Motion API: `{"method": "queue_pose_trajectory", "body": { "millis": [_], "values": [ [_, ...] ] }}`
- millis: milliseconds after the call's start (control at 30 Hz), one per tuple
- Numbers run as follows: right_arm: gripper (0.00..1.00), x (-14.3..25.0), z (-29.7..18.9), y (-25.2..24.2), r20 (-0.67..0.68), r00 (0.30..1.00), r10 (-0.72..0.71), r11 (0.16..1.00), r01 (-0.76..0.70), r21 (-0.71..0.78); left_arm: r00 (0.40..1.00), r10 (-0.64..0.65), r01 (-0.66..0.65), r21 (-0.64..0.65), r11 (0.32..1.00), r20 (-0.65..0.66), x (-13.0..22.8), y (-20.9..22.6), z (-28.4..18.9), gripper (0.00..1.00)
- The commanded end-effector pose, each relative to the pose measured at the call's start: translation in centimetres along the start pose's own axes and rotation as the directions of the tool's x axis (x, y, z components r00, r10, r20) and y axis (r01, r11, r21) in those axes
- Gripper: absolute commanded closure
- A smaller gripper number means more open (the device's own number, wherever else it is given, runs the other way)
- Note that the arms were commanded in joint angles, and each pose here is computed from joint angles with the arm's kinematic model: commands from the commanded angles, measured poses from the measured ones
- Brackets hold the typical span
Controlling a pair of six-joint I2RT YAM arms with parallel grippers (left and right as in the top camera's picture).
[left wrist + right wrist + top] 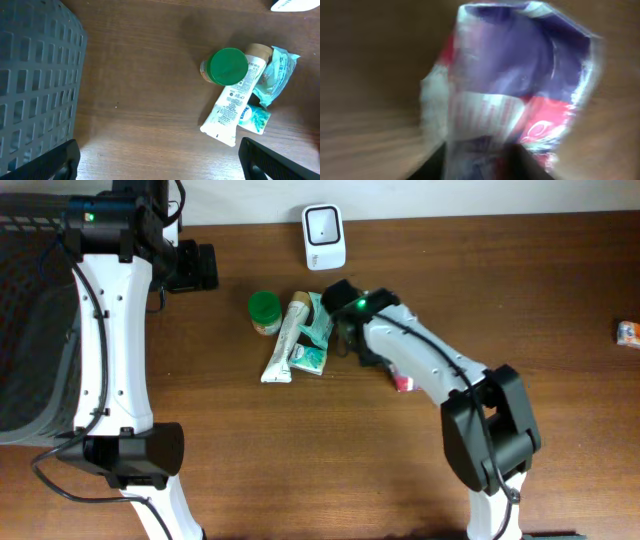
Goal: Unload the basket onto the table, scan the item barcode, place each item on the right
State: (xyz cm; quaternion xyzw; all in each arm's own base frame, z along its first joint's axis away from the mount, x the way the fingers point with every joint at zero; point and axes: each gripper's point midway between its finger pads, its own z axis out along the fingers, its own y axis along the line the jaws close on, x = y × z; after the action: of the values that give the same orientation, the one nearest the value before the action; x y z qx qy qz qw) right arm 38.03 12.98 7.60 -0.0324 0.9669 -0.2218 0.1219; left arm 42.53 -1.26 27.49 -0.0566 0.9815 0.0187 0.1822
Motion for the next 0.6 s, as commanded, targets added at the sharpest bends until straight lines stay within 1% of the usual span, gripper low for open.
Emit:
{"method": "queue_pose_trajectory", "body": {
  "millis": [0,67,133,167,200,233,267,300,400,433,500,533,567],
  "values": [
    [0.16,-0.7,-3.4,5.3,-0.019,1.000,0.005,0.968,-0.010,-0.250,1.000,-0.007,0.007,-0.006,1.000,-0.009,0.1,0.0,0.3,0.01],
    [0.15,-2.3,-6.7,6.3,-0.003,1.000,0.001,0.924,-0.002,-0.383,1.000,-0.007,0.007,-0.005,1.000,-0.008,0.1,0.0,0.3,0.01],
    [0.14,-4.4,-10.1,5.6,0.042,0.999,-0.010,0.874,0.029,-0.484,1.000,-0.007,0.007,-0.005,1.000,-0.009,0.1,0.0,0.3,0.01],
    [0.14,-5.5,-11.3,4.3,0.054,0.998,0.016,0.868,0.013,-0.497,1.000,-0.007,0.007,-0.005,1.000,-0.009,0.1,0.0,0.3,0.01],
    [0.09,-6.1,-11.8,2.9,0.056,0.998,0.043,0.868,-0.009,-0.497,1.000,-0.007,0.007,-0.006,1.000,-0.009,0.1,0.0,0.3,0.01],
    [0.04,-7.1,-11.9,0.7,0.053,0.995,0.083,0.869,-0.046,-0.492,1.000,-0.007,0.007,-0.006,1.000,-0.009,0.1,0.0,0.3,0.01],
    [0.02,-7.6,-11.2,-1.5,0.033,0.992,0.120,0.872,-0.090,-0.481,1.000,-0.007,0.007,-0.006,1.000,-0.009,0.1,0.0,0.3,0.01],
    [0.01,-7.8,-10.0,-3.6,0.011,0.992,0.124,0.874,-0.104,-0.475,1.000,-0.007,0.007,-0.005,1.000,-0.008,0.1,0.0,0.2,0.01],
    [0.01,-5.8,-5.8,-7.9,-0.075,0.997,-0.002,0.825,-0.041,-0.564,1.000,-0.007,0.007,-0.005,1.000,-0.009,0.1,0.0,0.3,0.01],
    [0.01,-4.5,-4.0,-9.0,-0.145,0.989,-0.001,0.786,-0.089,-0.612,1.000,-0.007,0.007,-0.006,1.000,-0.009,0.1,0.0,0.3,0.01],
    [0.01,-2.7,-2.5,-9.1,-0.260,0.965,0.024,0.698,-0.202,-0.687,1.000,-0.007,0.007,-0.006,1.000,-0.009,0.1,0.0,0.3,0.01],
    [0.01,-1.2,-2.0,-8.3,-0.303,0.953,-0.009,0.598,-0.238,-0.766,1.000,-0.007,0.007,-0.006,1.000,-0.009,0.1,0.0,0.3,0.01],
    [0.01,-0.4,-1.9,-7.6,-0.314,0.949,-0.038,0.534,-0.247,-0.809,1.000,-0.007,0.007,-0.005,1.000,-0.009,0.1,0.0,0.3,0.01]
  ]
}}
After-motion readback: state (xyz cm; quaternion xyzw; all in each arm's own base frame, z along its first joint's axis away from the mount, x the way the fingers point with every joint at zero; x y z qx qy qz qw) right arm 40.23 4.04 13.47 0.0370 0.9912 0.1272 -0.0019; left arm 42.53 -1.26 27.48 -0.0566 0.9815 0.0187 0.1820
